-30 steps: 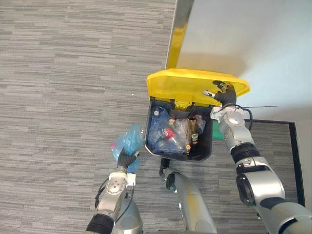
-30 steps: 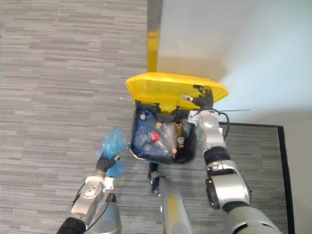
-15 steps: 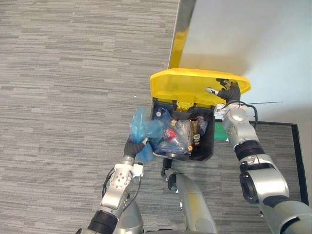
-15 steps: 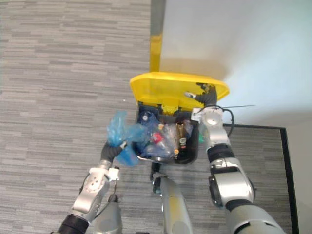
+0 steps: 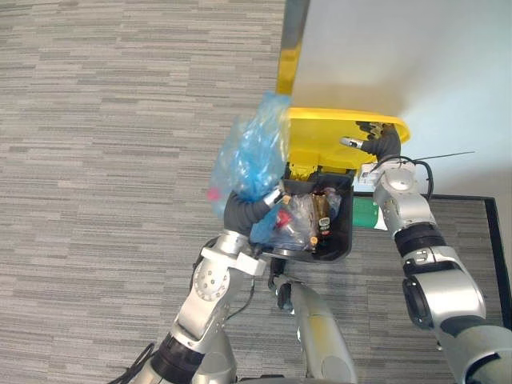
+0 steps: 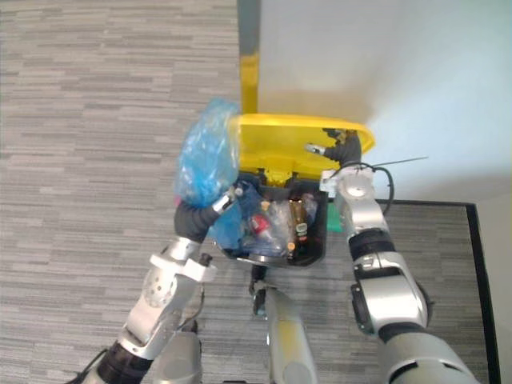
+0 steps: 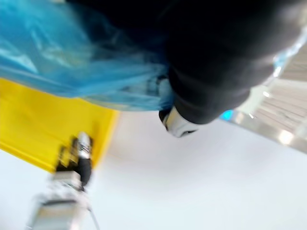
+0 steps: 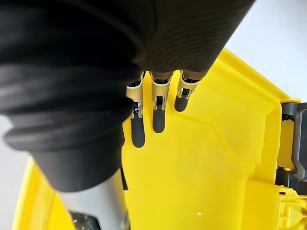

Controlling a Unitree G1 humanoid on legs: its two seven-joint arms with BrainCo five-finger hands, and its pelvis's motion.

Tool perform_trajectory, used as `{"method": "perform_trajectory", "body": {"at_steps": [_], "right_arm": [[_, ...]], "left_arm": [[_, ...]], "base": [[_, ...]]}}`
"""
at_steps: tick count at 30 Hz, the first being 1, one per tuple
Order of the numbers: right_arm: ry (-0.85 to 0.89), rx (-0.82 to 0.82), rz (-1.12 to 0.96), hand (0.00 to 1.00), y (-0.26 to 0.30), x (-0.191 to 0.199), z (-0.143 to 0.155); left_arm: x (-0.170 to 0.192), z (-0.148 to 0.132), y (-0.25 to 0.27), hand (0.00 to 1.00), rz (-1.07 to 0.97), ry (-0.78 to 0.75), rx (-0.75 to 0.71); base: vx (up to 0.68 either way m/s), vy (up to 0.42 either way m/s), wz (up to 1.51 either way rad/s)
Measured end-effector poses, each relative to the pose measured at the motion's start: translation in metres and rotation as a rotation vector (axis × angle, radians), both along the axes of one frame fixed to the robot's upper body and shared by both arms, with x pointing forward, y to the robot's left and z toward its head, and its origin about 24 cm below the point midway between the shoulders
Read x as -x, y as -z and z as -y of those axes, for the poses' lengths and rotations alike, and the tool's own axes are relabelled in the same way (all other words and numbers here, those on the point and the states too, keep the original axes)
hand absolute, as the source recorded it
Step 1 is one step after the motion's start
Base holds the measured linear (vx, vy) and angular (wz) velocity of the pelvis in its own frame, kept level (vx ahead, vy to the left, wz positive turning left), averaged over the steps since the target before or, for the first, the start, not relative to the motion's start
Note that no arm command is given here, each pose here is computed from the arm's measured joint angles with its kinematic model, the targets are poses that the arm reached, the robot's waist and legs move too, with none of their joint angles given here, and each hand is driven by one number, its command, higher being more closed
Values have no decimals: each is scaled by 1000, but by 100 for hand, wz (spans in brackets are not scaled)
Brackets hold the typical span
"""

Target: Gather rubbish on tea table into small bin, then transfer packed bag to large trash can.

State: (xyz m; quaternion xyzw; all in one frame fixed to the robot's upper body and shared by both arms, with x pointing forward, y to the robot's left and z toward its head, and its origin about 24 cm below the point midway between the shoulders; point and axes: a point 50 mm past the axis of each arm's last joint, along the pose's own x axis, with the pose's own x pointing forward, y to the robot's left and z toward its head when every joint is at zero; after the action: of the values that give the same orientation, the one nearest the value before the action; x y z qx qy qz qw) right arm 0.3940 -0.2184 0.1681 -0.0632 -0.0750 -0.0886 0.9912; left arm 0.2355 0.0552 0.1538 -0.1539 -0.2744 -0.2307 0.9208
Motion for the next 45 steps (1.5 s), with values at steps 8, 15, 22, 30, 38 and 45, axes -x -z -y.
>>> {"method": "perform_trajectory", "body": {"at_steps": [8, 15, 22, 30, 38, 45], "right_arm": [[-8, 44, -10, 0, -9, -6, -3], [-20, 79, 3, 0, -17, -8, -6], [-24, 82, 27, 0, -28, -10, -10], [-36, 106, 54, 0, -40, -14, -20], [-58, 131, 124, 0, -68, -17, -33], [-98, 171, 166, 0, -84, -18, -47]], "left_arm": [[-8, 18, -8, 100, 45, 24, -44], [-35, 26, 5, 100, -19, -24, -170], [-55, 20, 10, 100, -56, -122, -245], [-91, 14, 37, 100, -173, -223, -458], [-106, 14, 33, 100, -170, -249, -524], [-116, 10, 47, 100, -226, -280, -610]], "base": [[0, 3, -3], [1, 15, -5], [2, 5, -2], [-1, 2, -3], [19, -7, -4], [16, -7, -2]]}}
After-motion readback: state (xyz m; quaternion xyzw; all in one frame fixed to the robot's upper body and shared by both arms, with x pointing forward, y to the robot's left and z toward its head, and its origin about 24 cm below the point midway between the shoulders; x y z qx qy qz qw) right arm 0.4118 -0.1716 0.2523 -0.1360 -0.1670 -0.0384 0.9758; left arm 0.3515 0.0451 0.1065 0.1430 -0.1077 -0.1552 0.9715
